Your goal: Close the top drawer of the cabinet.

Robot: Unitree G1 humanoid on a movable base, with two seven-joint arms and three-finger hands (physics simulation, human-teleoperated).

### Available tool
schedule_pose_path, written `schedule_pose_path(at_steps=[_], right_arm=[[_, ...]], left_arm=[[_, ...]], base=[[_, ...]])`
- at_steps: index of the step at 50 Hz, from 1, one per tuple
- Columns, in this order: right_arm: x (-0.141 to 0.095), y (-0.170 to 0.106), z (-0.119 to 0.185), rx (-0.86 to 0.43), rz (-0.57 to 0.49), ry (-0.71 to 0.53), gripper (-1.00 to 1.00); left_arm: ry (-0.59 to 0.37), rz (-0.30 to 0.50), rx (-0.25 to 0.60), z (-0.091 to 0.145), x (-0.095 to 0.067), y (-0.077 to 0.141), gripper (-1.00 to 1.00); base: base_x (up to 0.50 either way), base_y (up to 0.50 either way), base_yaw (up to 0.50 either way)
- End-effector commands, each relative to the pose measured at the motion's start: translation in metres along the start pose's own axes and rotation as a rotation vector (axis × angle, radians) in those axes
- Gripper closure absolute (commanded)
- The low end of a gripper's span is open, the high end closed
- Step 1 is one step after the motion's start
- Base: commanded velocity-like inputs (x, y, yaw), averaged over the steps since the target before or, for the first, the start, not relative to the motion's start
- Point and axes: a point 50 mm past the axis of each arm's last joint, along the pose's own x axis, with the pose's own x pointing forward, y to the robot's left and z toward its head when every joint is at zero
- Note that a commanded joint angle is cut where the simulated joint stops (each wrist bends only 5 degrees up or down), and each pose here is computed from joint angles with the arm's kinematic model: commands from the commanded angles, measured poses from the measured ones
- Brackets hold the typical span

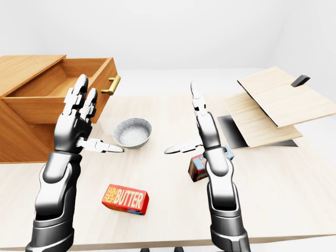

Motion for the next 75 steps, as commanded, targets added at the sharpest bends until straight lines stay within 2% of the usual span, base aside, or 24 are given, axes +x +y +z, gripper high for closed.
schedule_pose_path(at_steps=[1,16,19,24,26,30,31,41,52,54,55,56,64,67,70,72,75], right_arm=[[-0.001,0.001,-0.001,-0.020,-0.019,0.010,-1.00],[-0.009,0.000,0.003,-0.040,-0.034,-0.001,-1.00],[-0.010,0.001,0.002,-0.040,-0.033,0.006,-1.00],[-0.011,0.004,-0.001,-0.041,-0.031,0.020,-1.00],[-0.013,0.004,0.002,-0.043,-0.029,0.008,-1.00],[-0.014,0.004,0.004,-0.046,-0.029,0.003,-1.00],[-0.016,0.004,0.005,-0.048,-0.028,0.001,-1.00],[-0.019,0.006,0.002,-0.048,-0.029,0.014,-1.00],[-0.022,0.007,-0.001,-0.048,-0.028,0.032,-1.00],[-0.023,0.007,-0.002,-0.047,-0.027,0.036,-1.00],[-0.024,0.008,-0.003,-0.047,-0.027,0.040,-1.00],[-0.024,0.007,-0.001,-0.048,-0.026,0.035,-1.00],[-0.029,0.006,0.002,-0.056,-0.031,0.027,-1.00],[-0.033,0.003,0.002,-0.058,-0.039,0.034,-1.00],[-0.036,0.000,0.001,-0.059,-0.046,0.037,-1.00],[-0.039,-0.001,0.001,-0.060,-0.051,0.041,-1.00],[-0.040,-0.002,0.001,-0.060,-0.055,0.043,-1.00]], left_arm=[[0.002,0.020,0.004,0.000,0.001,0.002,-1.00],[0.126,0.175,0.039,-0.030,0.006,0.017,-1.00],[0.143,0.186,0.034,-0.034,0.008,0.019,-1.00],[0.173,0.256,0.062,-0.041,0.011,0.026,-1.00],[0.214,0.289,0.091,-0.050,0.013,0.031,-1.00],[0.240,0.313,0.085,-0.056,0.014,0.036,-1.00],[0.256,0.347,0.100,-0.059,0.015,0.040,-1.00],[0.333,0.432,0.174,-0.075,0.018,0.054,-1.00],[0.414,0.574,0.284,-0.088,0.023,0.079,-1.00],[0.449,0.589,0.308,-0.091,0.016,0.151,-1.00],[0.526,0.615,0.308,-0.097,0.008,0.168,-1.00],[0.545,0.628,0.304,-0.097,0.005,0.176,-1.00],[0.455,0.699,0.350,-0.072,-0.018,0.202,-1.00],[0.434,0.756,0.343,-0.057,-0.037,0.217,-1.00],[0.428,0.777,0.344,-0.047,-0.050,0.224,-1.00],[0.428,0.806,0.342,-0.033,-0.070,0.230,-1.00],[0.409,0.827,0.342,-0.030,-0.071,0.231,-1.00]], base=[[0.00,0.00,0.00],[0.00,0.00,0.00],[0.00,0.00,0.00],[0.00,0.00,0.00],[0.01,0.00,0.00],[0.00,0.00,0.00],[0.01,0.00,0.00],[0.01,0.00,0.00],[0.00,0.00,0.00],[0.00,0.00,0.00],[0.00,0.00,0.00],[0.00,0.00,0.00],[0.00,0.00,0.00],[0.00,0.00,0.00],[0.00,0.00,0.00],[0.00,0.00,0.00],[0.00,0.00,0.00]])
